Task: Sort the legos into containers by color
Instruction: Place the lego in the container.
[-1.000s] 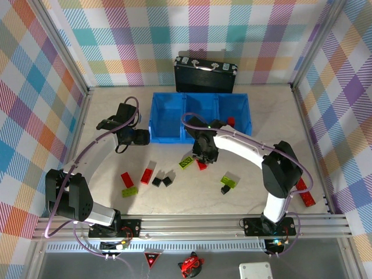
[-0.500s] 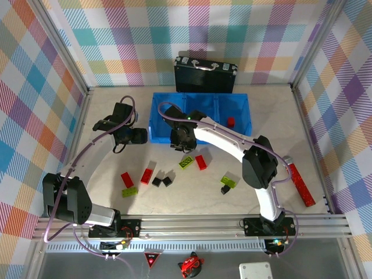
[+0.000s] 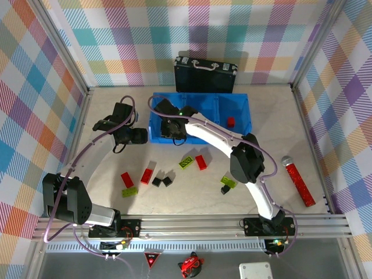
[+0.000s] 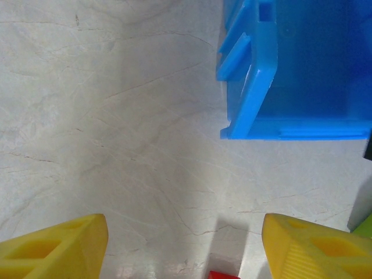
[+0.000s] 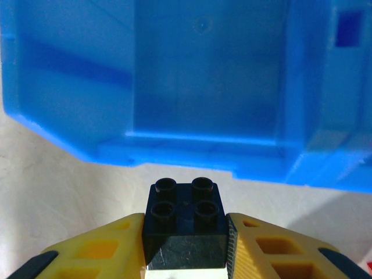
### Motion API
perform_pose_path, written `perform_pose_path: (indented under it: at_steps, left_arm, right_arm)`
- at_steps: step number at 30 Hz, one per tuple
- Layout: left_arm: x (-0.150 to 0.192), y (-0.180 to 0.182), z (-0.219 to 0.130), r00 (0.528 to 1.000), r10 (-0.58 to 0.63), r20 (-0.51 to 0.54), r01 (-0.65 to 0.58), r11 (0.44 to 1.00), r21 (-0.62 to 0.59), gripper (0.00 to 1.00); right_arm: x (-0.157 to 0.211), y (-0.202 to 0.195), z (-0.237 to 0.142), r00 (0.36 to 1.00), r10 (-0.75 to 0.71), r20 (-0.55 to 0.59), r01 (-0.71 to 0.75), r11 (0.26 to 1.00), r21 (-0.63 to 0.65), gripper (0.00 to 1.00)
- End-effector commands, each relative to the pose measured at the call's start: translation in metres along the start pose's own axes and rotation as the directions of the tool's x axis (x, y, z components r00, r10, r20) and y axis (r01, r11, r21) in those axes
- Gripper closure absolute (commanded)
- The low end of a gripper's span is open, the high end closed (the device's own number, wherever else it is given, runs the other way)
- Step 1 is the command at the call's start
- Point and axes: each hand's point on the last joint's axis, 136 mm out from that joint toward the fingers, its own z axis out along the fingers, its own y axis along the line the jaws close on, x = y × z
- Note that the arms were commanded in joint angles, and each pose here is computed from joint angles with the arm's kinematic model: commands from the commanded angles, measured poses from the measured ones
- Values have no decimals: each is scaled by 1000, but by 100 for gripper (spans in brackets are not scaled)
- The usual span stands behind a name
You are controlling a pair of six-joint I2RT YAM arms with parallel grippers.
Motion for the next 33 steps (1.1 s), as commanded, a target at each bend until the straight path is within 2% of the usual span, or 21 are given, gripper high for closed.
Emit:
perform_pose_path:
  at_steps: [1,7,17,21,33]
  left_arm:
    - [-4,3,-9,1000,-15,17,15,1000,9,30]
    - [-3,3,-8,1000,-14,14,14,1000,11,30]
    - [-2,4,-8,1000,-15,13,15,1000,7,30]
    - [-2,3,-8,1000,-15,11,14,1000,10,30]
    - [0,1,-7,1000,-22,6,22,999,24,30]
  right_arm:
    - [-13,-4,8,999,-38,35,37,999,40,62]
    - [-26,-4,24,997,-48,60,45,998,54,62]
    - [-24,-6,48,998,-46,39,42,996,76,59]
    - [-27,-6,41,998,-48,46,45,996,76,56]
    - [-38,3,-5,995,-58,75,56,998,24,56]
